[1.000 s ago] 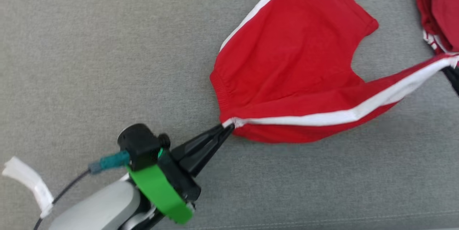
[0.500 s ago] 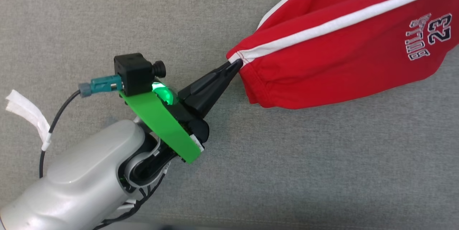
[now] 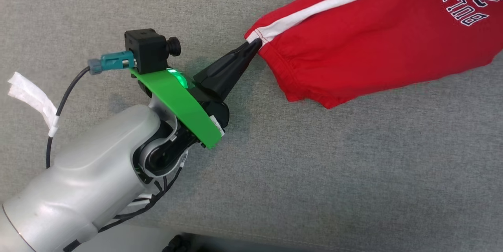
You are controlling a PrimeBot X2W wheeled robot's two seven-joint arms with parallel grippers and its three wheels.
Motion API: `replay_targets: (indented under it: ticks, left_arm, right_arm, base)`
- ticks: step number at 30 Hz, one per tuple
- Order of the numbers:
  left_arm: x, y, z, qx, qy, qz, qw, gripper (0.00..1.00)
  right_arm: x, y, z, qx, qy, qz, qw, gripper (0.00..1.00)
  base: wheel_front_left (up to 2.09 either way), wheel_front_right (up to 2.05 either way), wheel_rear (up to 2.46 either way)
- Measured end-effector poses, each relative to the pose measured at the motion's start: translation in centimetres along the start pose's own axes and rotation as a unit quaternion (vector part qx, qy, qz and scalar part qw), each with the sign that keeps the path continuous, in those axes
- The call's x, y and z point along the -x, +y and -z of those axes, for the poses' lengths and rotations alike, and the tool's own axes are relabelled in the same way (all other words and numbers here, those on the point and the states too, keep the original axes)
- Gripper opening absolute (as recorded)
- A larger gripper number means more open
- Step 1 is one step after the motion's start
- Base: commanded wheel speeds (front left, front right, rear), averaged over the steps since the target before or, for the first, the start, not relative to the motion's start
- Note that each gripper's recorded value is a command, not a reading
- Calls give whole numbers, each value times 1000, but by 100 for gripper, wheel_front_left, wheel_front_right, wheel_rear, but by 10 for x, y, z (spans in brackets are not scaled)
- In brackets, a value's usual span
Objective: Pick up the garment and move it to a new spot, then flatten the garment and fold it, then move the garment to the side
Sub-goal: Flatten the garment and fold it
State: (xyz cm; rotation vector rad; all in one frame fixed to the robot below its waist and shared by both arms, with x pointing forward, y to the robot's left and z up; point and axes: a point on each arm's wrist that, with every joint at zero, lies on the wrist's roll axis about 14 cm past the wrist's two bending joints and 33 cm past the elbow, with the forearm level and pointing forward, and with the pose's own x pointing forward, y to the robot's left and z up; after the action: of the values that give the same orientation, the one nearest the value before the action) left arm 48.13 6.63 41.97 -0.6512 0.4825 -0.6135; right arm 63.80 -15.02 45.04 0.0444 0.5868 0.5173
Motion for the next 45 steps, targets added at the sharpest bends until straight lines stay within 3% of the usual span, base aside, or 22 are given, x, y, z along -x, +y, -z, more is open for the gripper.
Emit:
replay_targets:
  ticks: [1,2,8,12,17,23,29,34,45]
  left_arm:
    - [0,3,0,1,0,-5,1000,49]
    - [1,7,1,0,1,-11,1000,100]
    - [4,10,-4,-17,-10,-19,1000,100]
    - [14,15,-21,-70,-38,-31,996,100]
    - [39,19,-52,-160,-126,-104,974,100]
    - [77,-6,-50,-211,-200,-164,943,100]
    - [110,-33,-40,-238,-243,-199,919,100]
    - [126,-57,-38,-268,-269,-206,902,100]
    - [129,-69,-26,-269,-270,-202,902,100]
  right_arm:
    - [-3,1,0,0,1,-1,1000,88]
    - [-7,2,1,0,1,-2,1000,100]
    - [-4,0,-9,-9,-40,4,999,100]
    - [13,2,-14,-9,-92,9,996,100]
    - [40,14,2,-15,-145,8,989,100]
    - [74,33,36,-30,-177,14,984,100]
    - [104,48,59,-51,-187,26,981,100]
    - [120,41,56,-50,-194,49,978,100]
    - [73,6,26,1,-112,101,989,100]
  base:
    - [0,0,0]
    - [0,0,0]
    - [0,0,0]
    - [0,0,0]
    - [0,0,0]
    - [0,0,0]
    - [0,0,0]
    - [0,0,0]
    - [0,0,0]
